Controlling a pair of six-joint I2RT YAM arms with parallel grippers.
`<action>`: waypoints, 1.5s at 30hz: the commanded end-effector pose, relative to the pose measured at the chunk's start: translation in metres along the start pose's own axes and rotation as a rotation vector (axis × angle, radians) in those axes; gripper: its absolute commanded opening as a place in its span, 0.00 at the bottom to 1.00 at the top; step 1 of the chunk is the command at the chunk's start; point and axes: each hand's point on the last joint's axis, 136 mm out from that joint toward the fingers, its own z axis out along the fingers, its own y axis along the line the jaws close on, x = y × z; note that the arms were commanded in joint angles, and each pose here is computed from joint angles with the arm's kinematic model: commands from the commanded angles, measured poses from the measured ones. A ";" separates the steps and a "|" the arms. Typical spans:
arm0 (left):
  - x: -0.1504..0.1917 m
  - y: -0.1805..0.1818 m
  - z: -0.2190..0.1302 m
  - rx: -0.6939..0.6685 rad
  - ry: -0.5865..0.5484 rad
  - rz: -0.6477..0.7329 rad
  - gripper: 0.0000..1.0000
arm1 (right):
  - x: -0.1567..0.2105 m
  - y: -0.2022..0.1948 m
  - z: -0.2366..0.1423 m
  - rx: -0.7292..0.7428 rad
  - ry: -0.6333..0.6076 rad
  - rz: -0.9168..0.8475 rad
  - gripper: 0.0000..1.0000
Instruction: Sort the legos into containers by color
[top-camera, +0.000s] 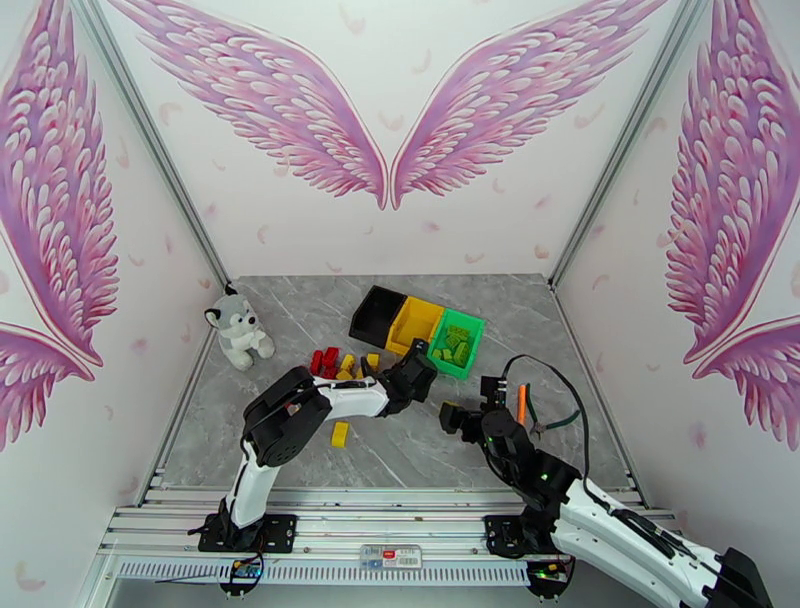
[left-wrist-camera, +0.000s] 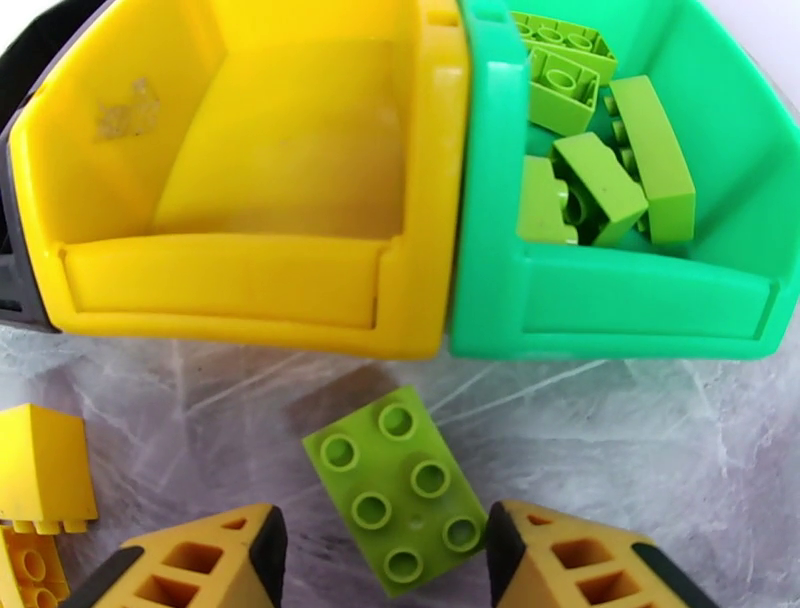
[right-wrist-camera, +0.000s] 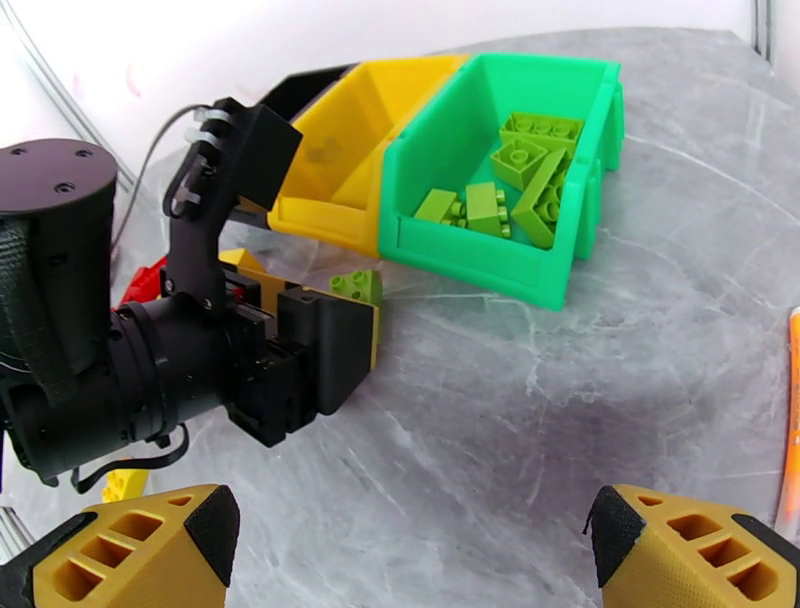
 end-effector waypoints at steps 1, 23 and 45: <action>-0.002 -0.005 0.003 0.023 0.001 -0.021 0.60 | 0.000 -0.007 -0.002 0.034 0.001 -0.012 0.99; -0.012 -0.011 0.005 0.018 -0.019 -0.037 0.71 | -0.001 -0.007 -0.003 0.029 -0.001 -0.009 0.99; -0.002 0.007 0.010 0.002 -0.013 -0.074 0.38 | -0.003 -0.006 -0.008 0.006 -0.017 -0.001 0.99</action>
